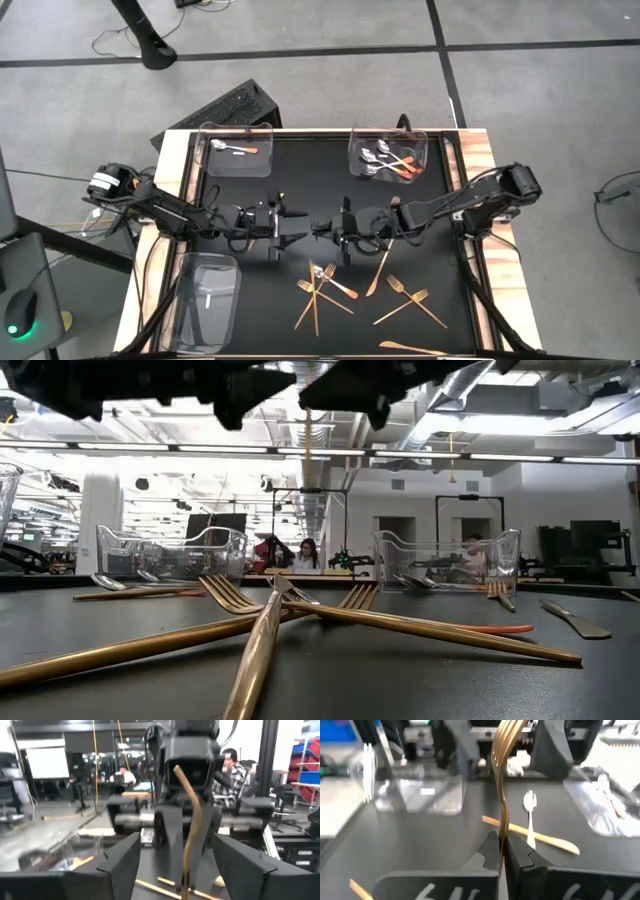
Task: Sort silverware by color (type)
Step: Put the gold fork into the bottom left transparent bin
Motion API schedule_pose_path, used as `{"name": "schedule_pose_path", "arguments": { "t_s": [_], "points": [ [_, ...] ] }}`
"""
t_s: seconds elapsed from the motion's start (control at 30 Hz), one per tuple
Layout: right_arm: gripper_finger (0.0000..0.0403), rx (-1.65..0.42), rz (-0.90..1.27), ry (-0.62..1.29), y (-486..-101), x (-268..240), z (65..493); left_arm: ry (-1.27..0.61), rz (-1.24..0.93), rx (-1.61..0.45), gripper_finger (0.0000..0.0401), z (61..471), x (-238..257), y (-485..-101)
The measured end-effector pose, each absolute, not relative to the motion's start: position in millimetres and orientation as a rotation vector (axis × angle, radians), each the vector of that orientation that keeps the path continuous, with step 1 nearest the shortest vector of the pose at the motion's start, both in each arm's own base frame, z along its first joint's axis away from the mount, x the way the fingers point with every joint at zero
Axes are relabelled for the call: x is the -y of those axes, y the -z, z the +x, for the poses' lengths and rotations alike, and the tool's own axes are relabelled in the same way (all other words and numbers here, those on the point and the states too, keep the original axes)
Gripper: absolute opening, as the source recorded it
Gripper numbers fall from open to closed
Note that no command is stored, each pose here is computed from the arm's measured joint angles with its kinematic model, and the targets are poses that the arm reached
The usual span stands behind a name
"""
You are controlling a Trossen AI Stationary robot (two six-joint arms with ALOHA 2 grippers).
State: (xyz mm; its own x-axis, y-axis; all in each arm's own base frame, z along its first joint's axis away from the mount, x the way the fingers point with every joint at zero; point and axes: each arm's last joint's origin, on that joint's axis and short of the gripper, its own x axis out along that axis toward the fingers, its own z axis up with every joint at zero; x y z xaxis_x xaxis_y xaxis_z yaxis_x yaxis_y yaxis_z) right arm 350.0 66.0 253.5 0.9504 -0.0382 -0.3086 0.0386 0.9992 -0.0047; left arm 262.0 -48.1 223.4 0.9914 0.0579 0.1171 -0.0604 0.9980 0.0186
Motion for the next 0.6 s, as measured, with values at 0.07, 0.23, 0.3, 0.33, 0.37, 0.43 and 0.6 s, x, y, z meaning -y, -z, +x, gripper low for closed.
{"name": "schedule_pose_path", "arguments": {
  "t_s": [0.07,0.23,0.3,0.33,0.37,0.43,0.6],
  "points": [
    [0.0014,-0.323,-0.002,0.045,-249.3,-64.3,352.3,-0.06,0.041,0.117,0.0242,265.4,48.9,-228.3],
    [0.0014,-0.302,-0.01,0.041,-249.5,-65.1,354.0,-0.071,0.055,0.057,0.0244,269.8,47.1,-227.6],
    [0.0014,-0.284,-0.02,0.038,-251.9,-65.4,354.0,-0.078,0.047,0.045,0.0245,270.4,45.1,-226.7],
    [0.0014,-0.278,-0.027,0.036,-252.5,-65.4,354.2,-0.08,0.04,0.041,0.0245,270.6,44.6,-226.3],
    [0.0014,-0.276,-0.034,0.036,-252.8,-65.3,354.3,-0.083,0.034,0.043,0.0245,270.7,43.8,-226.5],
    [0.0015,-0.26,-0.042,0.034,-254.2,-65.3,354.7,-0.088,0.025,0.048,0.0245,270.9,42.4,-226.9],
    [0.0015,-0.255,-0.042,0.034,-255.1,-65.2,354.6,-0.048,0.02,0.052,0.0221,271.2,42.3,-227.2]
  ]
}}
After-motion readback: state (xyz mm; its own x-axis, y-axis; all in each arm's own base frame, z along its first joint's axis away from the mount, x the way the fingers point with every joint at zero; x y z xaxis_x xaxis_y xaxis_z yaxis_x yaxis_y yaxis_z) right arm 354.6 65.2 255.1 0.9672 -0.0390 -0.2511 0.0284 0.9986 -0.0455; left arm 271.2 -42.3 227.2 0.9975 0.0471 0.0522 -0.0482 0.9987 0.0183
